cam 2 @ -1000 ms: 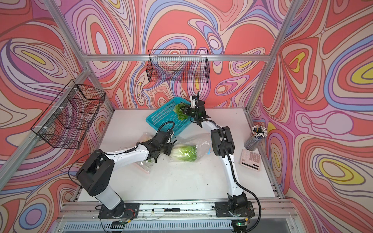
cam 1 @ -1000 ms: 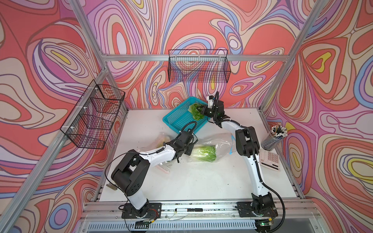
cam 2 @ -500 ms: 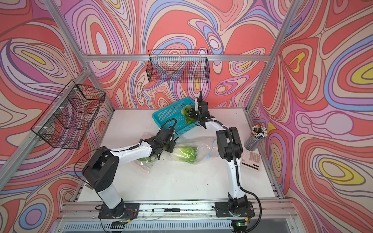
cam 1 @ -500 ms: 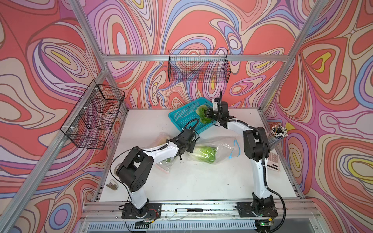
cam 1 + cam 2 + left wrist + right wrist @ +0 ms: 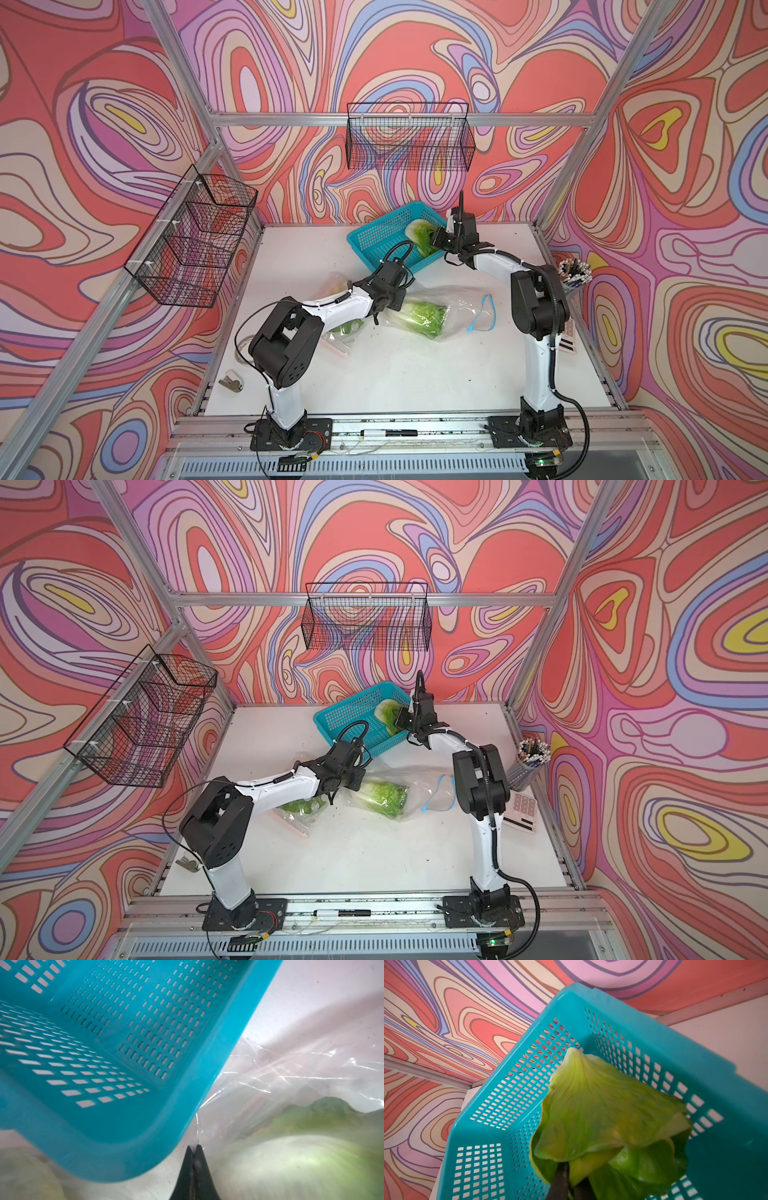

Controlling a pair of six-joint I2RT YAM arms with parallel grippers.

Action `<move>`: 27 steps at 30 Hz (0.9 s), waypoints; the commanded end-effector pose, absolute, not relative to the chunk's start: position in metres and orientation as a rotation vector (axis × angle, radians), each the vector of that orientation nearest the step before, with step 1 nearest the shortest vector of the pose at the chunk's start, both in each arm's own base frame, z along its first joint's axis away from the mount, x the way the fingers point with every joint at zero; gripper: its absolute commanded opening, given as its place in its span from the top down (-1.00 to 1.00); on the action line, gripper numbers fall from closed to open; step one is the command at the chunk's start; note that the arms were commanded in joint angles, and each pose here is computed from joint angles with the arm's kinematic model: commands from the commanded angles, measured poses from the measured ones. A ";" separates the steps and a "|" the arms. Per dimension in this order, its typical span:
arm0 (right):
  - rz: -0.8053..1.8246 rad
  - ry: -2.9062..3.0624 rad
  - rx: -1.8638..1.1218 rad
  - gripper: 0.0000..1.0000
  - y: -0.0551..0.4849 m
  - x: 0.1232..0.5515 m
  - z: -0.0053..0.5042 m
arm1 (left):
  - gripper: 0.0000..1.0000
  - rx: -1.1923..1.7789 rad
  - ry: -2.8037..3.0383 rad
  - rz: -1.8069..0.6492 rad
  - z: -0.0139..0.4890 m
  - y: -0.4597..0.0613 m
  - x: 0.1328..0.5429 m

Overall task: Open the zip-top bag and take out the chinese cabbages
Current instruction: Place the Chinese cabbage in the basket.

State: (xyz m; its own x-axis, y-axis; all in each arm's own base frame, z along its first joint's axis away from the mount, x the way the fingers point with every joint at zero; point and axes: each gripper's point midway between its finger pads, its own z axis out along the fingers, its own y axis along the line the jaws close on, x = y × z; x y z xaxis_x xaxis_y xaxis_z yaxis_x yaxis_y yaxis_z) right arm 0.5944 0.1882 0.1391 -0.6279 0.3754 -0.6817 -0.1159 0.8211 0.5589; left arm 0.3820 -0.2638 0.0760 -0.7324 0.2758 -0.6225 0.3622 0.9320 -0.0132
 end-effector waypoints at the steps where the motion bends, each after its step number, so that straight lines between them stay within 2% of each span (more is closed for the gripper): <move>1: 0.690 2.140 0.193 1.00 0.177 0.607 0.136 | 1.00 0.418 2.462 -0.143 0.073 -0.251 0.373; 9: 0.710 2.124 0.177 1.00 0.175 0.607 0.149 | 1.00 0.386 2.446 -0.157 0.083 -0.245 0.368; 11: 0.719 2.130 0.183 0.93 0.172 0.609 0.147 | 1.00 0.384 2.440 -0.166 0.086 -0.246 0.368; 18: 0.742 2.178 0.136 0.45 0.172 0.609 0.139 | 1.00 0.399 2.445 -0.182 0.083 -0.248 0.365; 27: 0.767 2.120 0.102 0.00 0.165 0.601 0.168 | 1.00 0.398 2.425 -0.198 0.089 -0.249 0.365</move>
State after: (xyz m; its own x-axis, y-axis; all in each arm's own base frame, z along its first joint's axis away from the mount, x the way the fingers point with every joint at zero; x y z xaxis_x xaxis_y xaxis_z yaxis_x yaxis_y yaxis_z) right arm 0.6055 0.1684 0.1446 -0.6574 0.3362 -0.6743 -0.1577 0.8137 0.5595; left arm 0.3658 -0.2498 0.0770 -0.7434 0.2557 -0.6180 0.3421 0.9394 -0.0227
